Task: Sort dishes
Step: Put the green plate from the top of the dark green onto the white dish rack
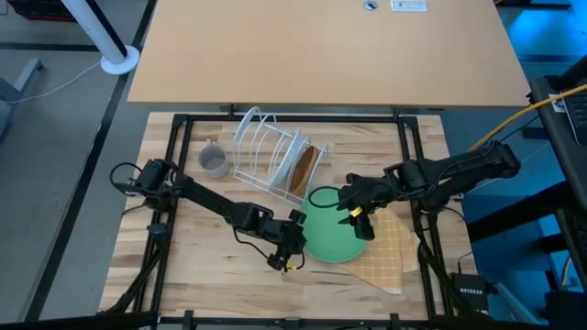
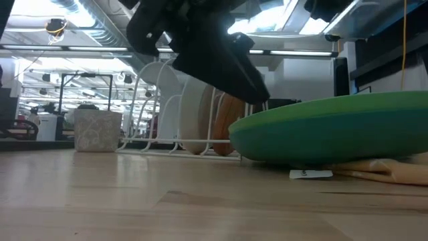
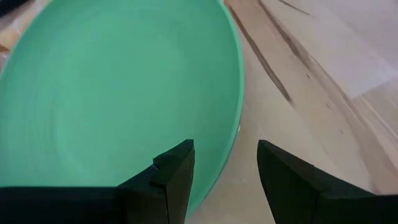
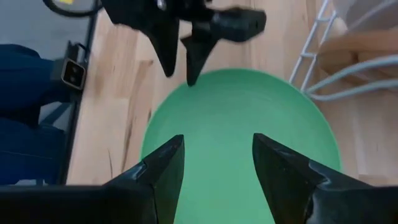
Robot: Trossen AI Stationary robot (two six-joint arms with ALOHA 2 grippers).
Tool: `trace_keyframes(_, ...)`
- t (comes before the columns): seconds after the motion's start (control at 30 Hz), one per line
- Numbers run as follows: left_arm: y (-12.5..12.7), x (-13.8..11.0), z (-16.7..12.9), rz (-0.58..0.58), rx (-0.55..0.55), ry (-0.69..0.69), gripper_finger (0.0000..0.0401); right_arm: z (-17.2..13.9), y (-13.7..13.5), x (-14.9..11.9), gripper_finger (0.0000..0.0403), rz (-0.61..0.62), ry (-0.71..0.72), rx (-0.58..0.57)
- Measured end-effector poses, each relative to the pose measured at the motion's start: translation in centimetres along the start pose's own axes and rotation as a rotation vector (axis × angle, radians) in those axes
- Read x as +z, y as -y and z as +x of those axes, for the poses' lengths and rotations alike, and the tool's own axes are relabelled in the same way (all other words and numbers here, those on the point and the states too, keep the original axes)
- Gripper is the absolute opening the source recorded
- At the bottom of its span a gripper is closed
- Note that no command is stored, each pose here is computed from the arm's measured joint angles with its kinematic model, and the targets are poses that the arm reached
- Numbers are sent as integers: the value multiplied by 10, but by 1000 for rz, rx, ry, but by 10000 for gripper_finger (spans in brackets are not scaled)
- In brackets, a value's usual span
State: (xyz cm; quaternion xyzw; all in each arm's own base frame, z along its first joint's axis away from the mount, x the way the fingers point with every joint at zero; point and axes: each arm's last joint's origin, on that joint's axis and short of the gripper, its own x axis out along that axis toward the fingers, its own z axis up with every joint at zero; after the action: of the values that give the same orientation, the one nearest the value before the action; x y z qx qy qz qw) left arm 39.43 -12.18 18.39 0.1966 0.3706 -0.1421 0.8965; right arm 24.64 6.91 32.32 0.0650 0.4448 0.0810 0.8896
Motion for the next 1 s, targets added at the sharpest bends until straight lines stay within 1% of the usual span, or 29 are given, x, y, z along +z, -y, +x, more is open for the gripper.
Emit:
trace_keyframes(0.17,-4,-1,0,40,0,0,166,0,-2,7,195,-3,75,20)
trace_keyframes(0.3,-4,-5,7,41,-41,-9,166,-1,-3,13,195,1,135,36)
trace_keyframes(0.43,-2,-8,11,87,-49,-18,166,-2,-5,18,195,24,184,52)
trace_keyframes(0.63,-8,-10,13,82,-44,-24,166,-3,-7,25,195,23,258,73)
trace_keyframes(1.0,-22,-16,16,88,-116,-13,166,-7,-9,34,195,19,359,102)
